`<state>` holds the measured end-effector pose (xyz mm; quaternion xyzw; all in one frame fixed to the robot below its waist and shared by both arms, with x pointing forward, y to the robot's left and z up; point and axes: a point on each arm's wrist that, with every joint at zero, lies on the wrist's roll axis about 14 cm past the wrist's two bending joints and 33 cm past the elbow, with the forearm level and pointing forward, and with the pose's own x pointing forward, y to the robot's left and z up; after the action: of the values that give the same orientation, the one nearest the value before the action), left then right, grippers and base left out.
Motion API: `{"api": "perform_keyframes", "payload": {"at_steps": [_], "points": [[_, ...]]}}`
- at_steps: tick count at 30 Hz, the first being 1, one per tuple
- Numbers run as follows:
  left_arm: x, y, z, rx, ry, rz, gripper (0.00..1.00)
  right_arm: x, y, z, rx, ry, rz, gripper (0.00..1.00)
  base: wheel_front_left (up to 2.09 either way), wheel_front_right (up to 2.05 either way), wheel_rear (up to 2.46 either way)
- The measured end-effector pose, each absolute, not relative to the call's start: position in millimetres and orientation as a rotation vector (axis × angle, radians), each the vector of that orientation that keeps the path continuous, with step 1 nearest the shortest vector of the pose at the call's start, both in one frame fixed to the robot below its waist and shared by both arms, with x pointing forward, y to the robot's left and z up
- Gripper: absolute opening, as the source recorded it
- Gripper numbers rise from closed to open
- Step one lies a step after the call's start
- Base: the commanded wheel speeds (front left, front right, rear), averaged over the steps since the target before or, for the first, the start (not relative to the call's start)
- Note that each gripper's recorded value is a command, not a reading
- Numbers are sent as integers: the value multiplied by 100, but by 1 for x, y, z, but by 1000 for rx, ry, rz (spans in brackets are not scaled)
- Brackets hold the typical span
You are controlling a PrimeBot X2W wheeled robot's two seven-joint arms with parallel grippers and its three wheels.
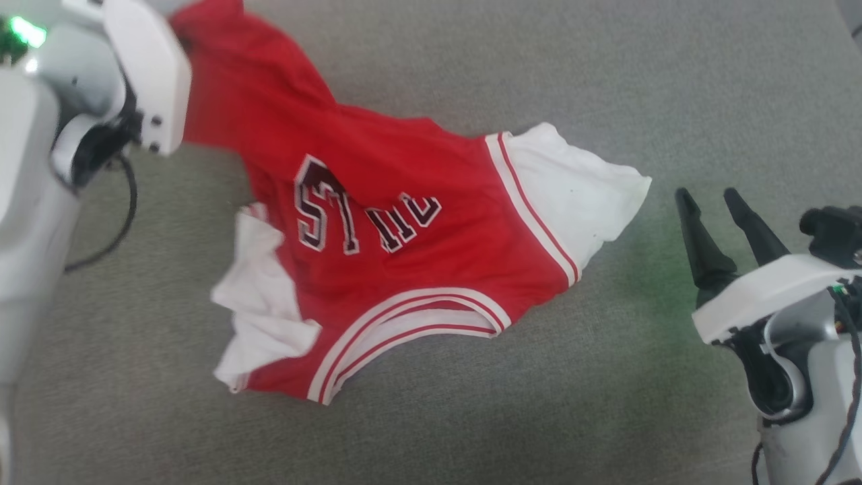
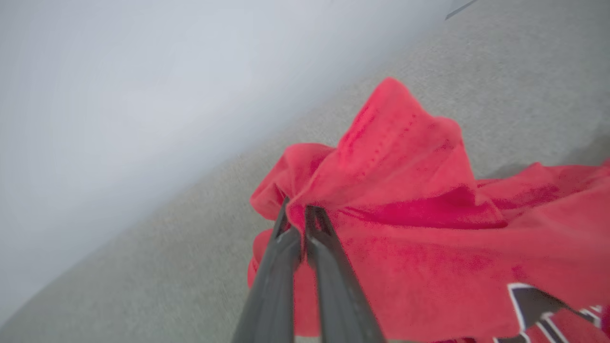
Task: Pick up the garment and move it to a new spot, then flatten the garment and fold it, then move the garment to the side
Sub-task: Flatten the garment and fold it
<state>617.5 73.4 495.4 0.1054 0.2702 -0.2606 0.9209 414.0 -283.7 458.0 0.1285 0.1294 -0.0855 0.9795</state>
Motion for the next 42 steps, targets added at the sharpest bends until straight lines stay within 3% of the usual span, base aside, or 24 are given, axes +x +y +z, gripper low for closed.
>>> {"api": "perform_keyframes", "payload": {"at_steps": [3,7,9,11,12,15,30,42], "points": [[631,57,490,284,508,-559,0,418,-283,452,259,270,-171,100,0,0,0],[630,40,450,317,586,-601,0,421,-283,444,262,283,-175,100,0,0,0],[626,40,429,328,652,-604,21,422,-284,440,265,290,-178,100,0,0,0],[624,41,416,326,697,-604,21,422,-285,437,264,297,-183,100,0,0,0],[623,42,411,324,713,-601,49,422,-285,436,265,298,-182,100,0,0,0],[619,50,403,319,764,-585,100,426,-284,435,265,297,-177,100,0,0,0],[597,70,454,277,802,-553,100,433,-276,453,257,243,-133,100,0,0,0],[530,81,469,293,876,-611,100,441,-261,484,239,148,-83,100,0,0,0]]}}
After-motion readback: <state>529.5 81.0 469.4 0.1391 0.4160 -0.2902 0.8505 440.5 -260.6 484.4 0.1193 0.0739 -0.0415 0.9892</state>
